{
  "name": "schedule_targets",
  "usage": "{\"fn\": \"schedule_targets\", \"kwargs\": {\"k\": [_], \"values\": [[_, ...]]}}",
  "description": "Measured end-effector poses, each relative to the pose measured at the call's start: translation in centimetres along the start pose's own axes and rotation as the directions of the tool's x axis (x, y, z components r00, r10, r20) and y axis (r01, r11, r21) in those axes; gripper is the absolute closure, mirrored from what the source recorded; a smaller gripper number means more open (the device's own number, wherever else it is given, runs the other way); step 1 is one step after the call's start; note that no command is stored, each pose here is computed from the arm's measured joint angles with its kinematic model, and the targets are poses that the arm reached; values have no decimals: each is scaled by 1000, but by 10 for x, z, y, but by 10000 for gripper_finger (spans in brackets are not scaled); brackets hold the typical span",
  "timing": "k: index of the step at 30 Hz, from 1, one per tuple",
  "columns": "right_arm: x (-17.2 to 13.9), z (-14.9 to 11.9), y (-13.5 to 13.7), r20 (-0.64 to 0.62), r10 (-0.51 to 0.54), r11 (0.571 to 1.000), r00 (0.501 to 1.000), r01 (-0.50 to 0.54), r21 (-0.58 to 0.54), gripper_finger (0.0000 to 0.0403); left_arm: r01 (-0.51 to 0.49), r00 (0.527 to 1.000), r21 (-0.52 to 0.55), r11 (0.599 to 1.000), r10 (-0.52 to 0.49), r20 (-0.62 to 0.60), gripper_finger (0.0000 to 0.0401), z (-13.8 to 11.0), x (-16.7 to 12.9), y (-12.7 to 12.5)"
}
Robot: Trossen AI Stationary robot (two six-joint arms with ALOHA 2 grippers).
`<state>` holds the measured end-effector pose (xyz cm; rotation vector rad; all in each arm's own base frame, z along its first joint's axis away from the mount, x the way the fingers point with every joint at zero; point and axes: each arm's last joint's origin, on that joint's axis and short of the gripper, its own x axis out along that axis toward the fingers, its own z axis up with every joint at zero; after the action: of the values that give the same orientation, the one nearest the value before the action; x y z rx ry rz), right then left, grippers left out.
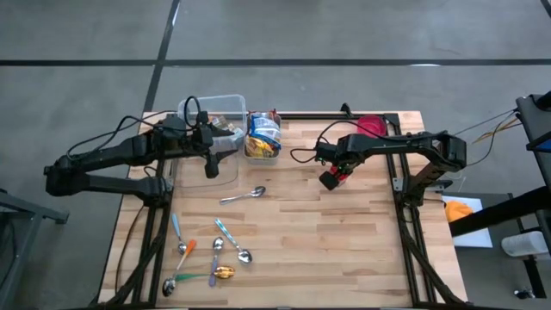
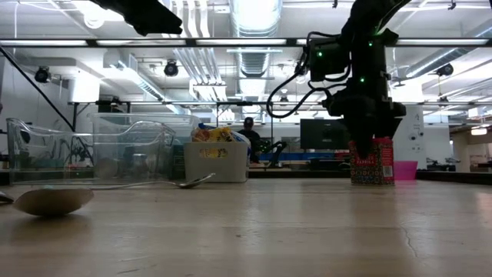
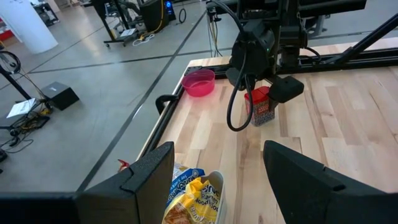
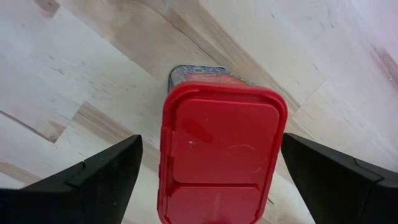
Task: Pick & Place Food Item
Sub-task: Put the red seasoning can into the white bin
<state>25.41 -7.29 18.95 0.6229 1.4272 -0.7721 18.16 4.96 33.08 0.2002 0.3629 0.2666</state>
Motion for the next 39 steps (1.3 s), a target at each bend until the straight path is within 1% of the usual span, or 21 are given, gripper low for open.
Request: {"fn": "schedule_targets", "kwargs": {"k": [20,23,28,32,34,36,39], "values": [[0,0,0,5,3,1000,1000,-3,1,27,0,1000,-2,1000,0,0,153,0,0,0],[0,1,0,8,0,1000,1000,0,0,52,0,1000,-2,1000,0,0,153,0,0,0],[0,1,0,17,-7,1000,1000,7,-5,123,0,1000,-1,1000,0,0,153,0,0,0],[-1,2,1,25,-2,1000,1000,2,-8,169,0,1000,-1,1000,0,0,153,0,0,0],[-1,2,1,26,-4,1000,1000,4,-13,182,0,1000,0,1000,0,0,153,0,0,0],[-1,2,1,27,-4,1000,1000,4,-22,188,0,1000,0,1000,0,0,153,0,0,0],[-1,3,1,31,-1,1000,1000,2,-24,180,0,1000,0,1000,0,0,153,0,0,0]]}}
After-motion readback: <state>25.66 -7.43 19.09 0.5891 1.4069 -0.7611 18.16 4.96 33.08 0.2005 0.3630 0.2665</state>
